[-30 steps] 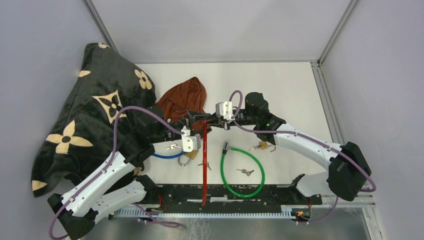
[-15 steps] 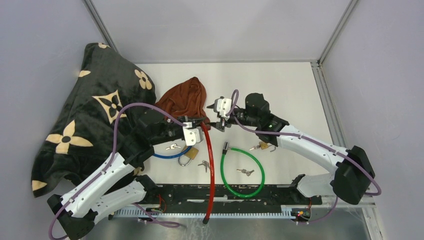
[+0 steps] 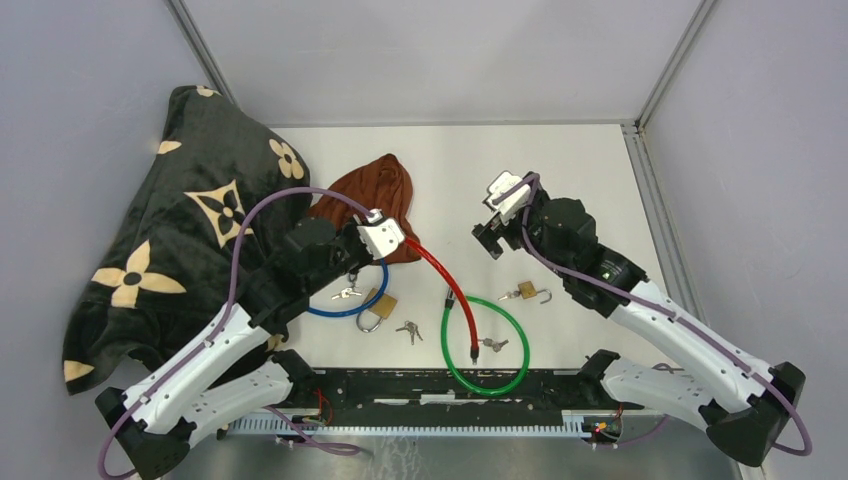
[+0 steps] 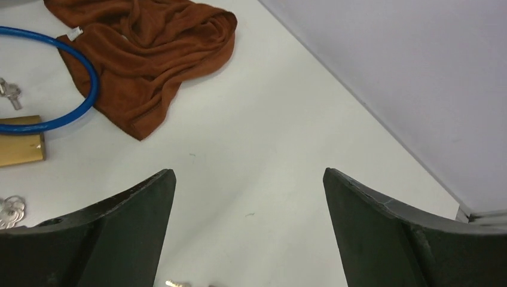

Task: Lock with the key
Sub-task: Adjust the lock.

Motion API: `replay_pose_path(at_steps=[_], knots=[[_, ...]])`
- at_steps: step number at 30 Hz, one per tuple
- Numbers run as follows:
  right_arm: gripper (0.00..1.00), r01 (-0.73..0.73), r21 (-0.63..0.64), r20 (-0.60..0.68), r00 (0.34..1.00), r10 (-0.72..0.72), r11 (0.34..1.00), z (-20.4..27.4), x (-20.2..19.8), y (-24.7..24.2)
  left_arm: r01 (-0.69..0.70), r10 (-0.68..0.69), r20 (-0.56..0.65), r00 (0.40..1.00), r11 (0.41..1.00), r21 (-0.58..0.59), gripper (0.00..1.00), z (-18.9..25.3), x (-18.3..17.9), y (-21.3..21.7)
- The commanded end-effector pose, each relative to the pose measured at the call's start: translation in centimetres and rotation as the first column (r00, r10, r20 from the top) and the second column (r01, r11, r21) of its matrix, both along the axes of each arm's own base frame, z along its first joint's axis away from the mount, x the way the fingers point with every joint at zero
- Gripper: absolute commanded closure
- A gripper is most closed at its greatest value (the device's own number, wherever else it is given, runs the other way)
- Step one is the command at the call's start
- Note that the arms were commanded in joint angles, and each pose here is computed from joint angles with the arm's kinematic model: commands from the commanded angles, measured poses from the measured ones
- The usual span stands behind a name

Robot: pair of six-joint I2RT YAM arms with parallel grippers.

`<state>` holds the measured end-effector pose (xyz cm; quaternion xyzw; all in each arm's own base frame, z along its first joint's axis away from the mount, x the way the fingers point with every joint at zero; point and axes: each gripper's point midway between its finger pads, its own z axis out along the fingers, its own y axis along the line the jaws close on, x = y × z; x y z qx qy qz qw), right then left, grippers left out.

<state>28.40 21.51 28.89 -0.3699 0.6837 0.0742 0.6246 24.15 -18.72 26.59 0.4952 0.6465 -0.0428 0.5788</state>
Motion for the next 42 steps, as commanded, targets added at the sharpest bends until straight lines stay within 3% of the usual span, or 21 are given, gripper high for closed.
replay_pose_path(at_steps=[1,5,8,11,17,21,25,34,40,42], knots=[[0.02,0.002,0.0,-0.106,0.994,-0.002,1.0,1.4,-2.5,-1.2,-0.121,0.122,0.008,0.993,0.992,-0.038,0.98,0.5,1.2,1.2],[0.02,-0.219,0.053,-0.199,0.954,0.225,0.974,3.0,-6.8,1.4,-0.183,0.183,0.041,0.982,0.983,0.001,0.98,0.2,2.1,2.2],[0.02,-0.451,0.12,-0.245,0.85,0.467,0.884,3.2,-11.0,3.7,-0.194,0.193,0.05,0.98,0.981,0.013,0.98,0.1,2.3,2.4],[0.02,-0.559,0.16,-0.278,0.766,0.58,0.814,2.7,-13.4,4.6,-0.204,0.203,0.057,0.977,0.979,0.012,0.98,0.2,2.5,2.5],[0.02,-0.429,0.192,-0.416,0.779,0.469,0.883,-3.2,-11.6,5.3,-0.205,0.205,0.055,0.977,0.979,-0.003,0.98,0.5,2.5,2.4],[0.04,-0.274,0.197,-0.374,0.866,0.331,0.941,-5.6,-8.6,4.9,-0.192,0.193,0.05,0.98,0.981,-0.014,0.98,0.6,2.4,2.2],[0.22,-0.185,0.26,-0.345,0.899,0.27,0.948,-6.4,-7.2,4.9,-0.186,0.187,0.045,0.981,0.982,-0.02,0.98,0.6,2.3,2.1],[0.32,-0.174,0.298,-0.373,0.884,0.282,0.939,-9.9,-7.3,6.2,-0.169,0.17,0.009,0.985,0.984,-0.055,0.98,0.6,1.8,1.5],[0.62,-0.04,0.285,-0.334,0.933,0.138,0.958,-10.8,-5.1,4.6,-0.156,0.147,-0.077,0.986,0.981,-0.12,0.98,0.5,0.8,0.8],[0.63,-0.014,0.274,-0.333,0.937,0.108,0.962,-11.2,-4.6,4.4,-0.142,0.123,-0.119,0.985,0.976,-0.167,0.98,0.8,0.3,0.3]])
